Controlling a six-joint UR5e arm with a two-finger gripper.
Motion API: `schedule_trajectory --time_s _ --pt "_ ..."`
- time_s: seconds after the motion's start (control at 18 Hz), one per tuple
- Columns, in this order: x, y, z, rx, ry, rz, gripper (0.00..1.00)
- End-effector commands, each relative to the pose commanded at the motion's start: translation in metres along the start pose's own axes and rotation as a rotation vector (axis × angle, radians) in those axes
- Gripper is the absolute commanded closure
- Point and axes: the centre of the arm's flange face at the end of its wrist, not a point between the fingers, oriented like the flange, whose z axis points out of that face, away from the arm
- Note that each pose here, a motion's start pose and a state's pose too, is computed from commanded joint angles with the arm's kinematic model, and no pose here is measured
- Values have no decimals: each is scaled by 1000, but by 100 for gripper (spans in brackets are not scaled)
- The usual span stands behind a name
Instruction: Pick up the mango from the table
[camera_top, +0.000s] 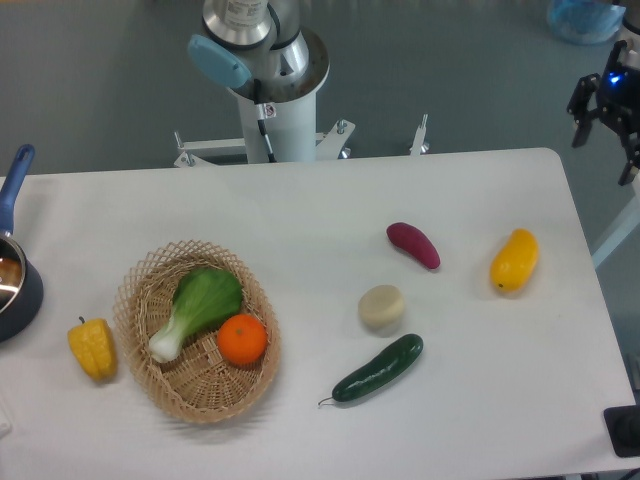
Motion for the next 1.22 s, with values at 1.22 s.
schedule_trajectory --time_s 1.22 --pt "9 -31 40 21 -54 -243 0"
